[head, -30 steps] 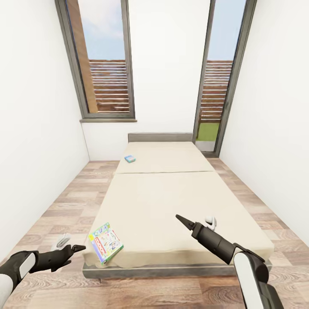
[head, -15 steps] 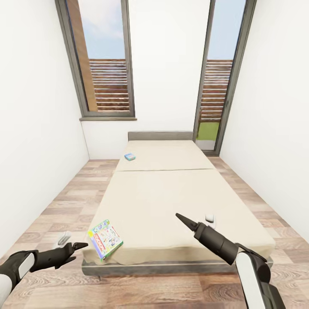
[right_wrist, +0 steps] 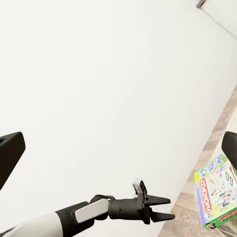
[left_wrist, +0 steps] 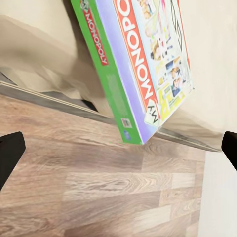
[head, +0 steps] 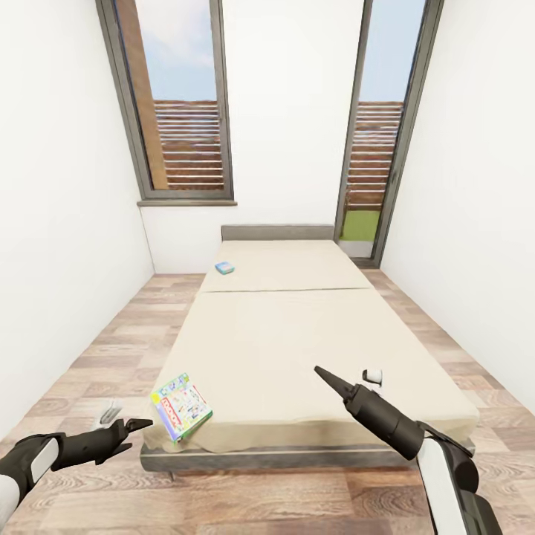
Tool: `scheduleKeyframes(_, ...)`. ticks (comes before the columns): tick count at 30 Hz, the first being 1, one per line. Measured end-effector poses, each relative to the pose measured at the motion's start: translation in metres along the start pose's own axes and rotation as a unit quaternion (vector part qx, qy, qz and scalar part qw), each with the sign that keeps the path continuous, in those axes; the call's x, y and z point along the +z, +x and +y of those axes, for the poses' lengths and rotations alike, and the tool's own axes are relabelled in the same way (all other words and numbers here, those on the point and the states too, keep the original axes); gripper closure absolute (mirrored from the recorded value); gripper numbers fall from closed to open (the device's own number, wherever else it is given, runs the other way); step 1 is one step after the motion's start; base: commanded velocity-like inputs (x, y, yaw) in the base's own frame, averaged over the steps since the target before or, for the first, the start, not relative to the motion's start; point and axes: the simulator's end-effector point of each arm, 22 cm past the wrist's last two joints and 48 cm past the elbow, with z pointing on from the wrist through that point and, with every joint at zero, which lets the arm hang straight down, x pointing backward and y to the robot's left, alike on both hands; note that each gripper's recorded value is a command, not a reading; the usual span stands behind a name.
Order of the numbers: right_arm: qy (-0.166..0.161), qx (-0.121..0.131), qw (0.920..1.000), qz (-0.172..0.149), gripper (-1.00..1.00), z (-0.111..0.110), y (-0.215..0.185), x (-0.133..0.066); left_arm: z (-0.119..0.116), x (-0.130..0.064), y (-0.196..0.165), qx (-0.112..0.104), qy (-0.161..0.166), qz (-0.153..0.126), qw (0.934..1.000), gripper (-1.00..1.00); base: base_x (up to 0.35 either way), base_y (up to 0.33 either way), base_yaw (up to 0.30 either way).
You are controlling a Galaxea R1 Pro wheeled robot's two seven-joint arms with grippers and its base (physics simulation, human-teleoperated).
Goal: Put all the toys in the child's room - the three board games (two on the bed and one on the table), the two jigsaw puzzles on the table, and the tennis ball on the table - inside the toy box on the table in the child's room.
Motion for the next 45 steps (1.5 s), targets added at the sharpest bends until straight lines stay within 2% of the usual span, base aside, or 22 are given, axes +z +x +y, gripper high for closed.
scheduleKeyframes(4, -0.001, -0.001, 1.0000, -0.001, -1.00, -0.005, 0.005, -0.003, 0.005, 0.004, 0.003, 0.000, 0.003, -0.001, 1.0000, -1.00, 0.000, 0.000, 0.000)
scheduleKeyframes(10, -0.002, -0.001, 1.0000, -0.002, -1.00, -0.013, 0.013, -0.006, 0.005, 0.010, 0.008, 0.000, 0.024, -0.001, 0.9997, -1.00, 0.000, 0.000, 0.000)
scheduleKeyframes(29, -0.002, -0.002, 1.0000, -0.001, -1.00, -0.040, 0.043, -0.018, 0.032, 0.029, 0.023, 0.001, 0.033, -0.003, 0.9995, -1.00, 0.000, 0.000, 0.000)
scheduleKeyframes(31, -0.002, -0.002, 1.0000, 0.000, -1.00, -0.043, 0.046, -0.019, 0.032, 0.031, 0.024, 0.001, 0.041, -0.004, 0.9991, -1.00, 0.000, 0.000, 0.000)
scheduleKeyframes(36, -0.002, -0.002, 1.0000, 0.002, -1.00, -0.050, 0.055, -0.022, 0.012, 0.031, 0.027, 0.006, 0.106, -0.005, 0.9944, -1.00, 0.000, 0.000, 0.000)
scheduleKeyframes(45, 0.000, -0.002, 1.0000, 0.004, -1.00, -0.052, 0.059, -0.022, 0.001, 0.021, 0.020, 0.015, 0.137, -0.012, 0.9904, -1.00, 0.000, 0.000, 0.000)
